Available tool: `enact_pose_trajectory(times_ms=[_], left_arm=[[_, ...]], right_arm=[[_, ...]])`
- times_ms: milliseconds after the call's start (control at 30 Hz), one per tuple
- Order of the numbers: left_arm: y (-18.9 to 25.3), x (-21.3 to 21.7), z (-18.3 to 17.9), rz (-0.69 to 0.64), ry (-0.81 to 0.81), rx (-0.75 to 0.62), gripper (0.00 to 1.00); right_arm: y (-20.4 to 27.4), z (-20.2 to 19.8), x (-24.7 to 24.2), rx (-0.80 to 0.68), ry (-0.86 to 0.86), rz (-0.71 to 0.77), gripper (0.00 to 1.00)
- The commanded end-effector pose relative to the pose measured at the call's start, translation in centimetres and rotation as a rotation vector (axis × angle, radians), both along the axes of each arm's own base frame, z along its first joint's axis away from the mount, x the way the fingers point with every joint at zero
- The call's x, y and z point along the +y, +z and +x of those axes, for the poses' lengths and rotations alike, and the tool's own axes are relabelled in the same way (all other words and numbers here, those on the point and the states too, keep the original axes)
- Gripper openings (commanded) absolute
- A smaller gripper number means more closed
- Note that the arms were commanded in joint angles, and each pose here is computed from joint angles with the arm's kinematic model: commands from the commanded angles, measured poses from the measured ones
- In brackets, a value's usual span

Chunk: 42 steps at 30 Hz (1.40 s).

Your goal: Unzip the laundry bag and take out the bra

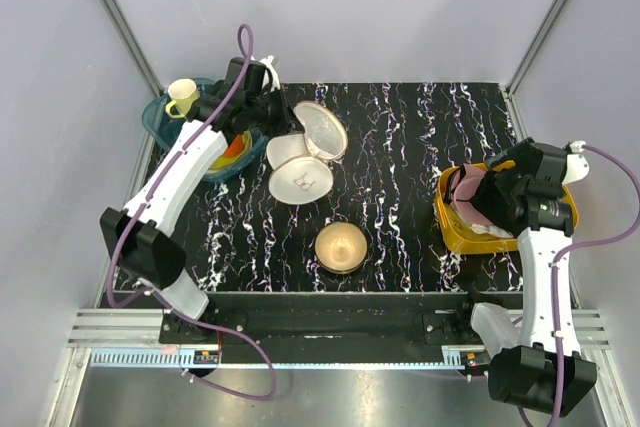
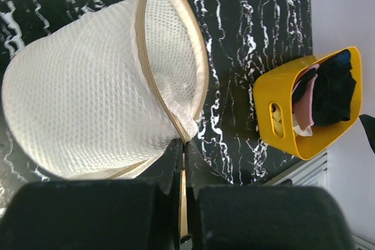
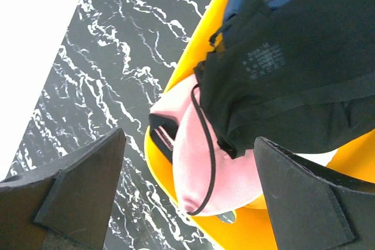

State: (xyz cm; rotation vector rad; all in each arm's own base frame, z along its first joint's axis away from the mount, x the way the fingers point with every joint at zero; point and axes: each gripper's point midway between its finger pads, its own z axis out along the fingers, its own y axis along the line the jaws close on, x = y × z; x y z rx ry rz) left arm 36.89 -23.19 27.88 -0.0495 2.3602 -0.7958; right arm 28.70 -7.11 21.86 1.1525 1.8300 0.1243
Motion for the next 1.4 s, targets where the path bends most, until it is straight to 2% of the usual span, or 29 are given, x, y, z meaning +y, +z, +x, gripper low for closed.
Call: enact_pose_trajectory(times_ms=[0,67,100,133,200,233,267,300,333,367,433,533,567,600,633,700,767,800,833,900,967,1000,1067,1100,1133,1200,1367], left_arm=[[4.9,-2.8,2.3,-0.109,-0.073,-0.09,0.0],[4.8,-4.3,3.4,-0.114,-0.093,-0.087,0.0],[7.4,-5.1,3.6,-0.137,-0.111,-0.147,0.0],[6.7,-5.8,4.8,-0.14,-0.113,-0.132,0.0],[8.0,-6.7,5.8,-0.177,-0.129,-0.152,0.0],[10.1,-6.9,6.6,-0.203,-0.132,-0.203,0.0],[8.7,-7.1,8.0,-0.204,-0.132,-0.175,0.0],[8.1,-7.0,8.9,-0.203,-0.117,-0.166,0.05],[7.7,-6.8,9.4,-0.198,-0.106,-0.157,0.22],[6.4,-6.1,10.1,-0.19,-0.092,-0.129,0.51],[3.7,-5.4,9.8,-0.157,-0.082,-0.063,0.99],[4.6,-3.8,8.3,-0.12,-0.061,-0.093,0.99],[3.1,-3.1,7.8,-0.082,-0.044,-0.07,0.99],[5.0,-2.3,6.6,-0.08,-0.036,-0.115,0.99],[5.1,-1.7,6.0,-0.066,-0.029,-0.121,0.99],[3.6,-0.5,4.6,-0.016,-0.02,-0.107,0.99],[4.9,0.8,2.6,0.001,-0.013,-0.155,0.99],[2.5,1.4,1.6,0.028,-0.011,-0.107,0.99],[3.6,2.0,0.3,0.024,-0.007,-0.142,0.99],[1.0,2.8,-1.0,0.059,-0.013,-0.109,0.99],[1.0,3.8,-2.3,0.073,-0.003,-0.124,0.99],[-0.5,4.1,-3.1,0.089,-0.003,-0.097,0.99],[-0.1,4.9,-4.1,0.089,0.014,-0.126,0.99],[-1.6,5.3,-4.7,0.105,0.022,-0.099,0.99],[-1.0,5.9,-5.2,0.105,0.044,-0.129,0.99],[-2.4,6.7,-6.1,0.124,0.06,-0.116,0.99],[-2.3,8.5,-8.1,0.136,0.111,-0.175,0.99]], right_arm=[[3.5,0.2,0.4,-0.068,0.042,-0.026,1.0],[4.2,0.2,0.2,-0.081,0.04,-0.042,1.0],[4.4,0.1,0.2,-0.085,0.038,-0.046,1.0],[4.6,0.2,0.2,-0.089,0.04,-0.047,1.0],[4.7,0.2,0.4,-0.095,0.048,-0.044,1.0],[4.6,0.2,0.4,-0.092,0.049,-0.042,1.0],[4.7,0.3,0.5,-0.096,0.056,-0.04,1.0],[4.7,0.2,0.5,-0.098,0.058,-0.042,1.0],[4.7,0.2,0.6,-0.098,0.063,-0.043,1.0],[4.7,0.1,0.8,-0.098,0.072,-0.04,1.0],[4.6,-0.1,0.8,-0.091,0.08,-0.048,1.0],[4.0,0.0,0.8,-0.074,0.087,-0.049,1.0],[3.7,0.2,0.9,-0.068,0.092,-0.042,1.0],[3.6,0.4,1.0,-0.066,0.1,-0.038,1.0],[3.6,0.5,1.1,-0.067,0.111,-0.039,1.0],[3.4,1.0,1.6,-0.065,0.146,-0.031,1.0],[3.7,1.6,2.3,-0.07,0.207,-0.032,1.0],[3.8,1.9,2.4,-0.072,0.222,-0.037,1.0],[4.3,2.3,3.7,-0.093,0.306,-0.023,1.0],[4.4,3.1,4.6,-0.091,0.364,-0.002,1.0],[4.7,3.9,5.7,-0.089,0.421,0.019,1.0],[4.7,4.0,6.5,-0.078,0.449,0.021,1.0],[5.2,4.6,6.8,-0.061,0.46,0.0,1.0],[5.1,4.6,7.3,-0.044,0.473,-0.006,1.0],[5.4,4.8,7.1,-0.045,0.465,-0.018,1.0],[5.4,5.0,7.1,-0.047,0.464,-0.025,1.0],[4.7,5.2,6.8,-0.03,0.444,-0.029,1.0]])
